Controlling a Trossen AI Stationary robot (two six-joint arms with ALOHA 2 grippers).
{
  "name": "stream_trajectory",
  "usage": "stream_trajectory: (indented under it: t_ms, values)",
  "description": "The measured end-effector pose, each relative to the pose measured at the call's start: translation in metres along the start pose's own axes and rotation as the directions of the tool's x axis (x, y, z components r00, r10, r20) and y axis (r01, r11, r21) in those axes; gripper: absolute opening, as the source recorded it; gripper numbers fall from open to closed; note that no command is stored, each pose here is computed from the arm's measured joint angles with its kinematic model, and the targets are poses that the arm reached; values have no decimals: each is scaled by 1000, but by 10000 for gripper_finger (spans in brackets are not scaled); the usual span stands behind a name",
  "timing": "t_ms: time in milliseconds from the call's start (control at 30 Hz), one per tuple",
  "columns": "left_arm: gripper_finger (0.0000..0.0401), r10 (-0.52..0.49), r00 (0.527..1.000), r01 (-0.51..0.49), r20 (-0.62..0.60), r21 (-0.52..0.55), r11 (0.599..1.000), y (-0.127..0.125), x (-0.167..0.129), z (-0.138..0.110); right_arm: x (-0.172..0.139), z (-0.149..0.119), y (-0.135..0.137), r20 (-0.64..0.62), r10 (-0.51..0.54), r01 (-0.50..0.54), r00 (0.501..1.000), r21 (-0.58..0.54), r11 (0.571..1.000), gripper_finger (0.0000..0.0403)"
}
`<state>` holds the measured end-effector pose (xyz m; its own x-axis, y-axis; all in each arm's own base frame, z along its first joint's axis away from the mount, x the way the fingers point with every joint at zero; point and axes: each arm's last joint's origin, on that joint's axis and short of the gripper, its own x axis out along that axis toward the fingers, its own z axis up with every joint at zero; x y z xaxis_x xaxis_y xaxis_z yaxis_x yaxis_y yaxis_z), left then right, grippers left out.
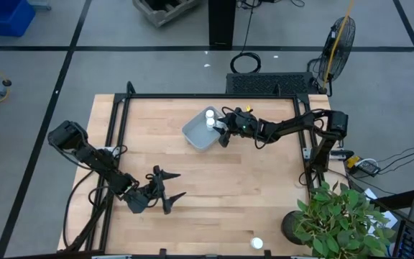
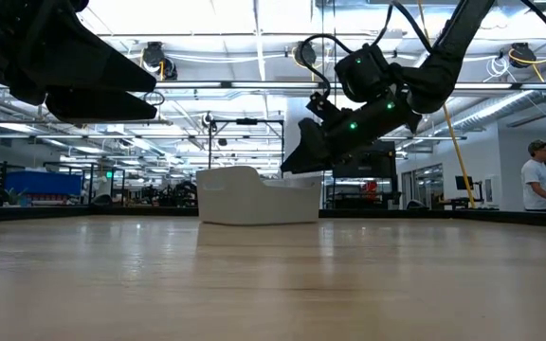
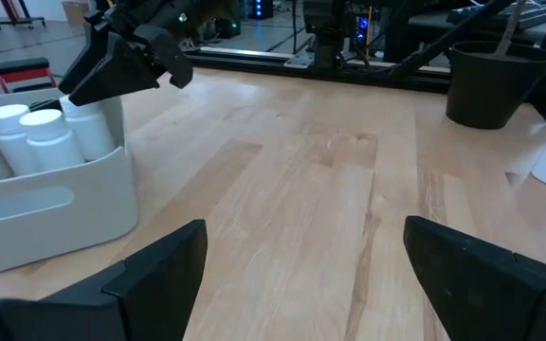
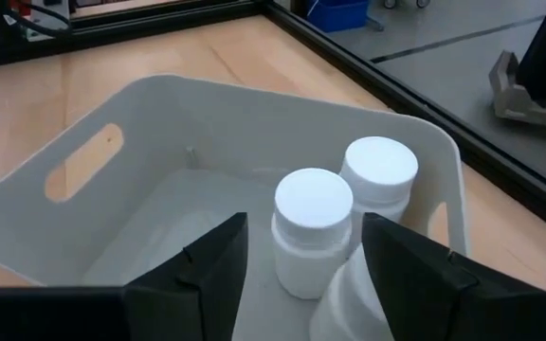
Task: Pick and place pill bottles into a basket
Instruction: Put the right white medicine bottle into the gray bin
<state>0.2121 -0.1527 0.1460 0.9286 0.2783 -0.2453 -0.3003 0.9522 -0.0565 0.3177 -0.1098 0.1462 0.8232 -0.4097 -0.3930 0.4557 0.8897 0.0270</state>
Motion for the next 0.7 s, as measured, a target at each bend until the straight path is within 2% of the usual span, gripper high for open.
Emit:
stream_trajectory:
  t_ms: [300,400,533,700]
  values:
    - [363,0,1000,0,0,0,1000,0,0,0,-1,6,7,61,22,-21,998,-19,1000,190]
    - [363,0,1000,0,0,5,1000,0,0,0,-7,11,25,104,79,-73,991,-59,996,191]
    - [363,0,1000,0,-1,7,1000,0,0,0,-18,12,52,92,161,-149,983,-124,981,188]
    - [363,-16,1000,16,-9,4,1000,0,0,-1,-40,7,85,-34,303,-305,952,-161,939,190]
